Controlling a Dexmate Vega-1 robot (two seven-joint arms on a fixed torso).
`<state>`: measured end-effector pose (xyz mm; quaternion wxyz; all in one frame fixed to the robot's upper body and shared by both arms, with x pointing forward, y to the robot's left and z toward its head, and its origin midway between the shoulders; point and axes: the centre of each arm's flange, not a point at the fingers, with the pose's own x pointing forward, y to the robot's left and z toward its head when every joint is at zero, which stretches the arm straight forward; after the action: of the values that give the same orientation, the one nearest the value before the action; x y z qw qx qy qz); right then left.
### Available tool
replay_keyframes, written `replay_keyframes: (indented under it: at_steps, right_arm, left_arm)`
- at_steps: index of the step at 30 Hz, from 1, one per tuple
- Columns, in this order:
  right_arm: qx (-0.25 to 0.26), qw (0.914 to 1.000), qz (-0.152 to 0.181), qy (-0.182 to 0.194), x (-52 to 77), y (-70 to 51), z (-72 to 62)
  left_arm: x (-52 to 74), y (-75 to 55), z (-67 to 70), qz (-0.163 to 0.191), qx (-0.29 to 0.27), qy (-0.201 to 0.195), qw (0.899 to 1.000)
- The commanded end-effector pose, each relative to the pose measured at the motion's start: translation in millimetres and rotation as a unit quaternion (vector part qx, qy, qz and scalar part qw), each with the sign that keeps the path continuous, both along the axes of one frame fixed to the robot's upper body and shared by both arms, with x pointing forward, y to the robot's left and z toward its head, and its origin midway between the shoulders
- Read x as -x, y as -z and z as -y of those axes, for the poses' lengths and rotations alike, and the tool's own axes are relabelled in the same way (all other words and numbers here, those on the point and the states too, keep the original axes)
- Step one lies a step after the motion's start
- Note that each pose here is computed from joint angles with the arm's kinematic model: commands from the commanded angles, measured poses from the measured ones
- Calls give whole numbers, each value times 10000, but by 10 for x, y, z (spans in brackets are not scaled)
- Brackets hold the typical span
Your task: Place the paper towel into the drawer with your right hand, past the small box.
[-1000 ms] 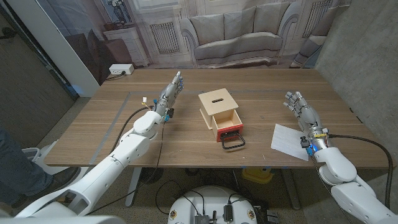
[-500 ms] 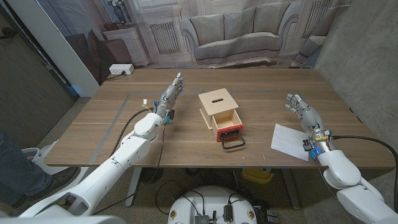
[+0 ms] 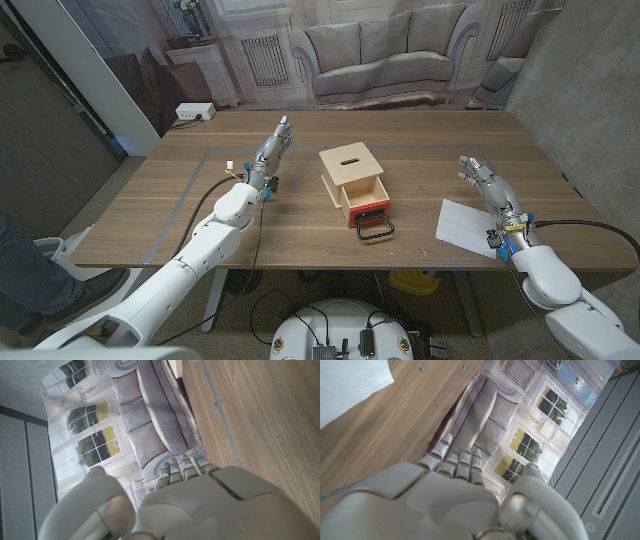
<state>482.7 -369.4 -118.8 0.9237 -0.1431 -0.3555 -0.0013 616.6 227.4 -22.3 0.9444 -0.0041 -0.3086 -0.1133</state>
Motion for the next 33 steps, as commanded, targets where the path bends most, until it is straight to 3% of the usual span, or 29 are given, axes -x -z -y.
replay_keyframes:
  at_steps: [1,22,33]
  right_arm:
    - [337,9984,81,454,79,60,-41]
    - [672,9922,207,1026,165,92,-99]
    - [1080,9836,180,1431,239,87,-143]
  left_arm:
    - [17,11,-50,79,125,-45,9999]
    - [-77,-29,-77,74,91,18,9999]
    - [-138,-26,-66,78,103,79,9999]
